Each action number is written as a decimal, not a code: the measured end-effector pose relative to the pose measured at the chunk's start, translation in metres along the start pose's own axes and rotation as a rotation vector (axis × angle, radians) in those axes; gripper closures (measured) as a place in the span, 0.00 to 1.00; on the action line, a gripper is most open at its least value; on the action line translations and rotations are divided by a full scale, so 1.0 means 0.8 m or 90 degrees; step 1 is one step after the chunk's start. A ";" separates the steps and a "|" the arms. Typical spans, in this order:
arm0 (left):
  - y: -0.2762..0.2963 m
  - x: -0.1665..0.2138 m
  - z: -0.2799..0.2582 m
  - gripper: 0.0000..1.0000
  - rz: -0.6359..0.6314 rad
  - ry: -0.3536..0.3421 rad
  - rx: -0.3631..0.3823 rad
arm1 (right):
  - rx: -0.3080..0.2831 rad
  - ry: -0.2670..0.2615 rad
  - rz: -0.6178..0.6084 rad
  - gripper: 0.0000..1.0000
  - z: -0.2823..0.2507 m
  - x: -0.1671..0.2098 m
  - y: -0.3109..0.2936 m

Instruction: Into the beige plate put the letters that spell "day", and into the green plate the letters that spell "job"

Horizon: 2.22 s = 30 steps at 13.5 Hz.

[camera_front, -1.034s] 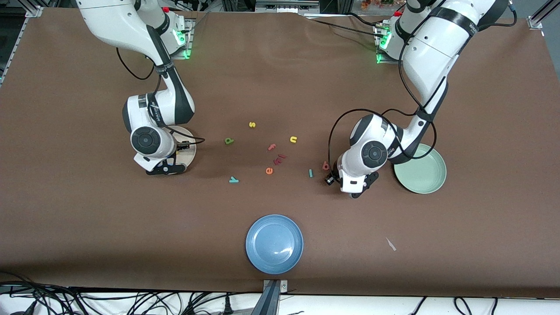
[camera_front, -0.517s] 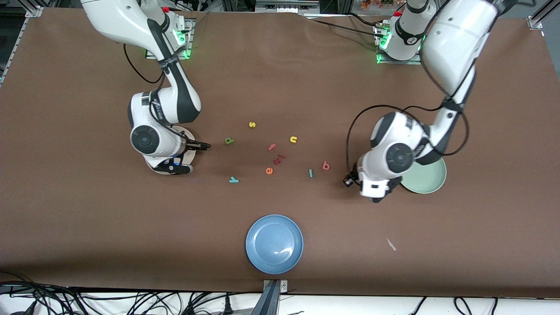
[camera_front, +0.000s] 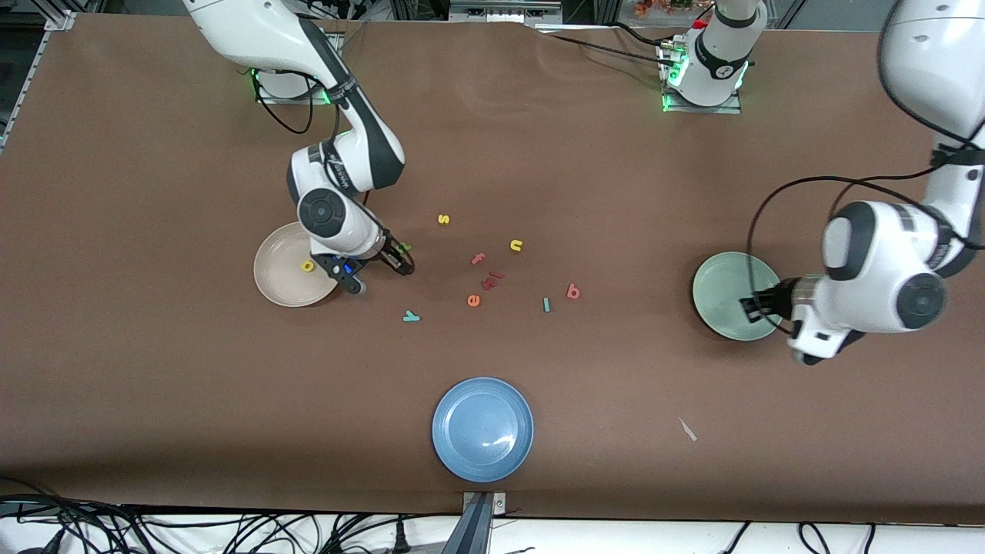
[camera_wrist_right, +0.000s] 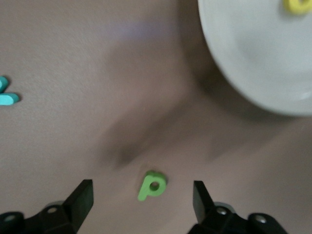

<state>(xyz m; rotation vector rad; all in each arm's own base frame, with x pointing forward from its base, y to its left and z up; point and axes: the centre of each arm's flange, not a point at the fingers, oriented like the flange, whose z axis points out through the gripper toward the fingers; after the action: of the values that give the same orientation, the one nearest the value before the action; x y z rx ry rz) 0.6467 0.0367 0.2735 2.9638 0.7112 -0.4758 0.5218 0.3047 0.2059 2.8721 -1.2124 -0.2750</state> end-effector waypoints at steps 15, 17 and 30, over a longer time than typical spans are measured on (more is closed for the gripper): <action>0.195 -0.133 -0.018 0.01 0.014 0.016 -0.035 | 0.059 0.033 0.084 0.73 0.035 -0.021 0.023; 0.271 -0.176 0.012 0.01 -0.011 0.048 -0.070 | 0.029 0.031 0.040 0.73 0.011 0.004 0.031; 0.370 -0.229 0.183 0.33 0.119 0.108 -0.038 | -0.091 0.020 -0.232 0.35 -0.031 0.208 0.154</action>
<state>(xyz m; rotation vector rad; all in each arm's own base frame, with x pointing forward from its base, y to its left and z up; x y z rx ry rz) 0.5841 -0.3250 0.1861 2.9993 0.4454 -0.1889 0.5526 0.0984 0.2139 2.9375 -0.6279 -0.3039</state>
